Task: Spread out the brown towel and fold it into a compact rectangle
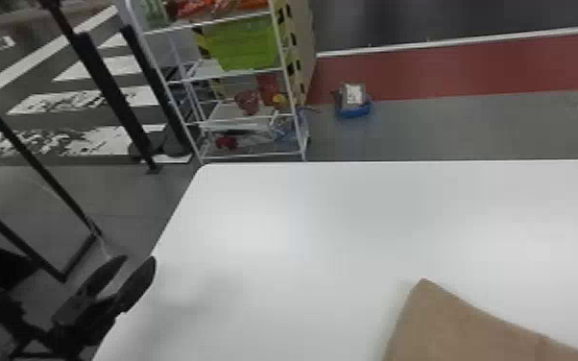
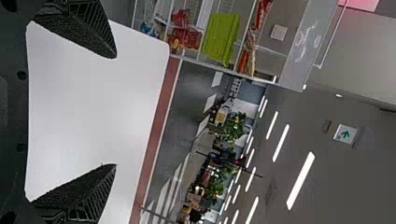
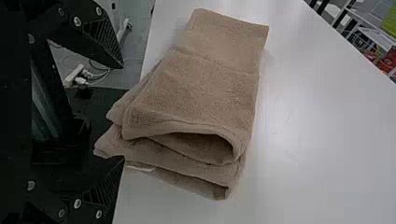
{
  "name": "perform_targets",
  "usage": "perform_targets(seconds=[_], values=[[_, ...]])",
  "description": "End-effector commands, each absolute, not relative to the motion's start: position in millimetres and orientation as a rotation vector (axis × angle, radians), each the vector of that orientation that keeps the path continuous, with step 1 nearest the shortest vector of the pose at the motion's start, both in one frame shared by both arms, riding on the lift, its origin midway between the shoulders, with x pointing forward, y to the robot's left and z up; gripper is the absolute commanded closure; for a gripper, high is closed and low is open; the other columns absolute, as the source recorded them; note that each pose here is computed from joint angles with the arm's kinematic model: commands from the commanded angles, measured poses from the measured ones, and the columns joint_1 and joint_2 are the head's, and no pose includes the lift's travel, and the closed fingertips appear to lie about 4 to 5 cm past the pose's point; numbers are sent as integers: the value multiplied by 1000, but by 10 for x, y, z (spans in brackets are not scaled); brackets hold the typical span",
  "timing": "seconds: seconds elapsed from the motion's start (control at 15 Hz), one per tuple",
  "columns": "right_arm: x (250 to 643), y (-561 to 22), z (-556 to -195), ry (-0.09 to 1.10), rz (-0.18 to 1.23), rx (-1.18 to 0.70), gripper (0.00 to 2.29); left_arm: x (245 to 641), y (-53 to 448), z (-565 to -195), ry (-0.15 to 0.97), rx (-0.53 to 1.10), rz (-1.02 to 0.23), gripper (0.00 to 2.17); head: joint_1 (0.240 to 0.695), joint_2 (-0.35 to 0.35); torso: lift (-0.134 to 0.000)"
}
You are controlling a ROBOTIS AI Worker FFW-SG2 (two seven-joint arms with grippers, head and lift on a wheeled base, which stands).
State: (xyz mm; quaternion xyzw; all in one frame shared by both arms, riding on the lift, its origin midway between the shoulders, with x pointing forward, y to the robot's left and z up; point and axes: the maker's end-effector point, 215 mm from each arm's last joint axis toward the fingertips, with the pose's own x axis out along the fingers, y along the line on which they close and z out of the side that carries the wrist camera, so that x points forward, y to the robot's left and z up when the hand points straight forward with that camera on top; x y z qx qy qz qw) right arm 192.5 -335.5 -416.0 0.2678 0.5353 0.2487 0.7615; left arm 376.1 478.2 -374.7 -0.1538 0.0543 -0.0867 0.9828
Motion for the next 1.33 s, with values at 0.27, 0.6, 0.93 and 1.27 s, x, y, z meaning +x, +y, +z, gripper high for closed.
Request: perform_targets(seconds=[0.27,0.6,0.93,1.27], values=[[2081,-3293,-4321,1166,544,643,218,3798,4695,-3748,101,-306,-196,43,695,281,-124],[2260,-3262,-4450,1179,548,632,370,3799,4702,-3738,96,-299,-195,43,695,275,-124],[2568,-3200,-4509,1161,530,621,1173,3789,4711,-3753,94,-295,-192,43,695,277,-124],[3101,-2931,-4543,1122,552,608,1322,3890,4578,-3716,91,-290,-215,43,695,259,-124]])
